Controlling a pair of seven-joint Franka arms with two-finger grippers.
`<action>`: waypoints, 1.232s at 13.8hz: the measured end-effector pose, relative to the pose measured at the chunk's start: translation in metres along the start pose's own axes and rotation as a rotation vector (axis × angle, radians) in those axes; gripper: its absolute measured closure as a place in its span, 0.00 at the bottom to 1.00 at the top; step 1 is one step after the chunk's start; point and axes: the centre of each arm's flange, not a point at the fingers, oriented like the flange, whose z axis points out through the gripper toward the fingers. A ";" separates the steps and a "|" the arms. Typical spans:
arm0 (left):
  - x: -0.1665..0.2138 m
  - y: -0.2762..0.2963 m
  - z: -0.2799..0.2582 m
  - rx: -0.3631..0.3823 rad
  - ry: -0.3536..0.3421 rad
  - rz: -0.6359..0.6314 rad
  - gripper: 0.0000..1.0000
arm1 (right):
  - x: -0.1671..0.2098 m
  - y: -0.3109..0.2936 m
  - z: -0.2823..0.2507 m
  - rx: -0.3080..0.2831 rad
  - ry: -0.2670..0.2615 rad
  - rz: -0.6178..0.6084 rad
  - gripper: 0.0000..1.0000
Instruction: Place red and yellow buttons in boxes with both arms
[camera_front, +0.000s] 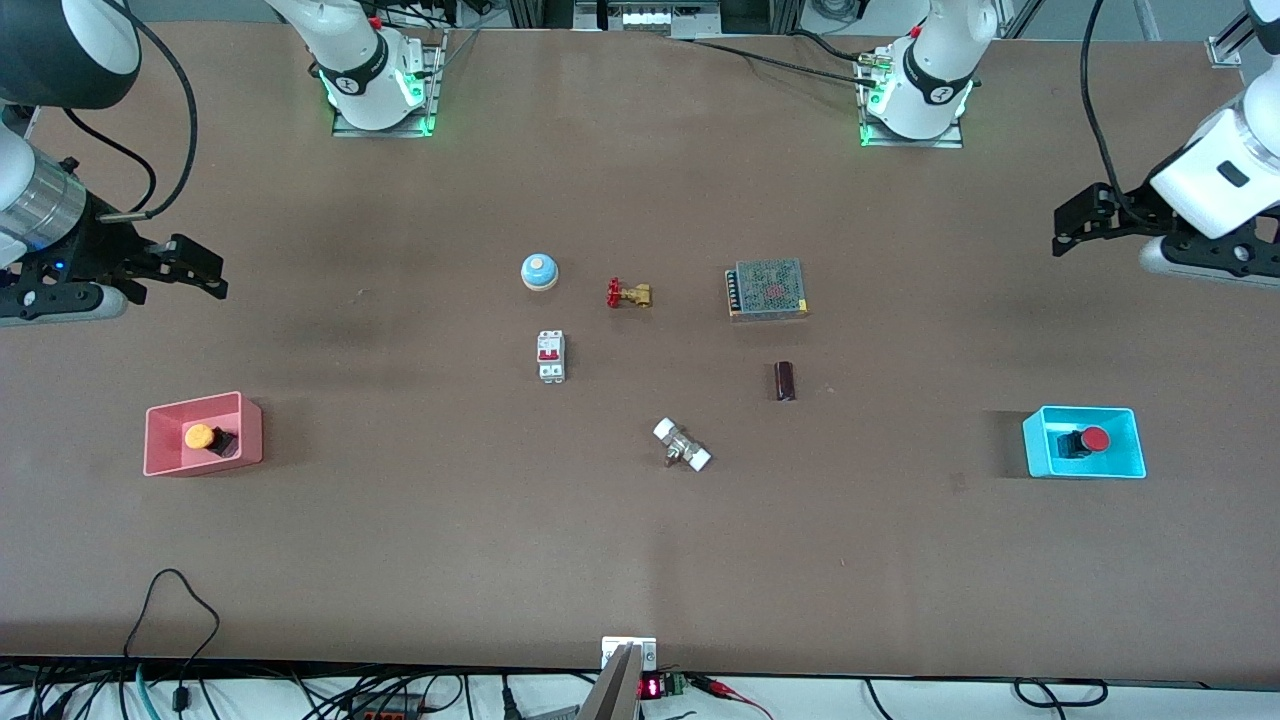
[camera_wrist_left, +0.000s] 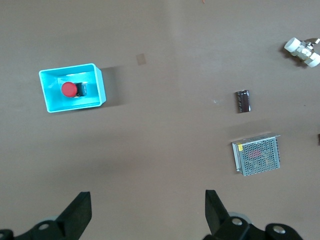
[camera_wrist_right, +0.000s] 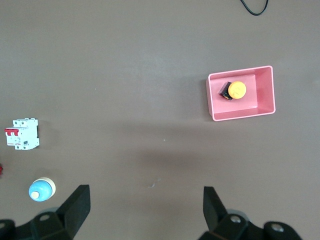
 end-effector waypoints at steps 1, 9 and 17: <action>0.000 0.000 0.000 0.000 0.000 0.000 0.00 | 0.000 0.001 0.001 0.000 -0.001 0.002 0.00; 0.000 -0.001 0.000 0.000 -0.001 -0.001 0.00 | 0.000 0.002 0.003 0.000 -0.006 0.038 0.00; -0.001 -0.004 0.000 -0.001 -0.009 -0.006 0.00 | 0.000 -0.008 0.004 0.018 -0.014 0.101 0.00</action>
